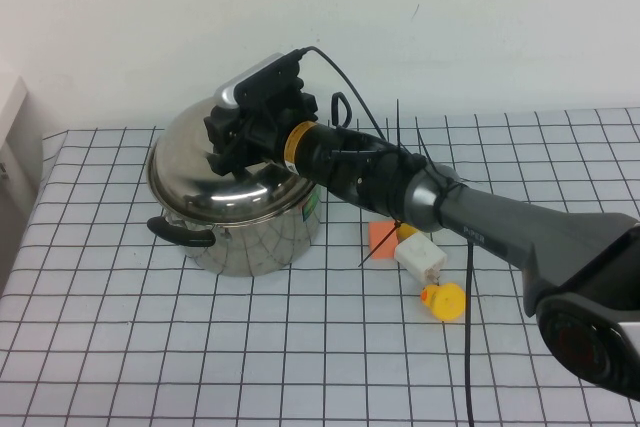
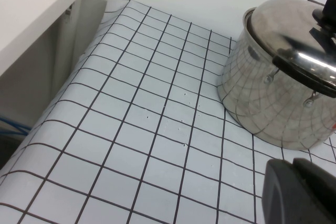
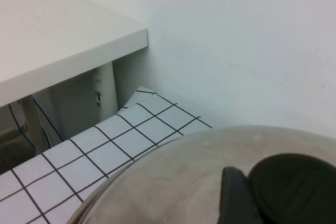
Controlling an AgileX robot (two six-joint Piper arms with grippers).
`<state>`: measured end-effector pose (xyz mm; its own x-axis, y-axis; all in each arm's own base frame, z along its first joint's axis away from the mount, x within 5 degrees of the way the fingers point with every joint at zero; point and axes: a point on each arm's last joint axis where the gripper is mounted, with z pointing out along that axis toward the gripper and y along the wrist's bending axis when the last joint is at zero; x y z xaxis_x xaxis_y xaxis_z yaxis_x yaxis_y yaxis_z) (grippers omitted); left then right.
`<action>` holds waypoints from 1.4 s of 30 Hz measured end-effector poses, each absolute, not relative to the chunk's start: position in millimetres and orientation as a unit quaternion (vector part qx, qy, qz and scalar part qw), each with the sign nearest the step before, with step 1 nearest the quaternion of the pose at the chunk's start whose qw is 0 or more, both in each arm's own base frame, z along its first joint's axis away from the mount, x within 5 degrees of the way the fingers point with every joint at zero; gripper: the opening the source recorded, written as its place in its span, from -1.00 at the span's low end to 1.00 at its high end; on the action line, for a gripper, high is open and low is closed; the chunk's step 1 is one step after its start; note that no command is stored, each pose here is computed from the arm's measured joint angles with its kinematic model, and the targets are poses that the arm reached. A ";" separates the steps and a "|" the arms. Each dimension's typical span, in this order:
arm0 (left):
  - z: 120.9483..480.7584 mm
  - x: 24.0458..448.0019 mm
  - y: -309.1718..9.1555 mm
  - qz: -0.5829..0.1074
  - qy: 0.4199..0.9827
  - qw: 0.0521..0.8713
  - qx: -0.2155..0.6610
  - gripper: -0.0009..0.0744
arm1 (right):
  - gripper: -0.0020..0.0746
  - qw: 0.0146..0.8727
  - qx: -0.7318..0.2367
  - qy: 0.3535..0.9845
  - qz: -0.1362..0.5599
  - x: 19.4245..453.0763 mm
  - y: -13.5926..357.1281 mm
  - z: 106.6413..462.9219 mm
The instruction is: Cover the pot
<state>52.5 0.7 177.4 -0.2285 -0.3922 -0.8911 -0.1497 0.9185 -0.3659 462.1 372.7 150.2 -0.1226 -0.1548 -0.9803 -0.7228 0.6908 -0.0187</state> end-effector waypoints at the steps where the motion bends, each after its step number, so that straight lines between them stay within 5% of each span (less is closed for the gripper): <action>1: 177.4 52.5 0.7 -0.102 0.777 0.596 -0.174 -0.98 | 0.01 0.585 -0.307 0.710 0.243 462.9 371.7 150.2; 10: 177.4 52.5 0.7 -0.102 0.777 0.596 -0.174 -0.98 | 0.18 0.578 -0.247 0.726 0.279 475.0 356.1 157.0; 16: 177.4 52.5 0.7 -0.102 0.777 0.596 -0.174 -0.98 | 0.17 0.599 -0.255 0.691 0.313 478.5 341.3 204.8; 19: 177.4 52.5 0.7 -0.102 0.777 0.596 -0.174 -0.98 | 0.02 0.612 -0.299 0.645 0.346 467.9 337.2 248.9; 27: 177.4 52.5 0.7 -0.102 0.777 0.596 -0.174 -0.98 | -0.82 0.546 -0.469 0.567 0.400 415.7 330.3 325.2; 36: 177.4 52.5 0.7 -0.102 0.777 0.596 -0.174 -0.98 | -0.92 0.539 -0.543 0.492 0.416 360.9 297.6 413.0; 42: 177.4 52.5 0.7 -0.102 0.777 0.596 -0.174 -0.98 | -0.93 0.559 -0.526 0.497 0.405 332.5 271.6 445.4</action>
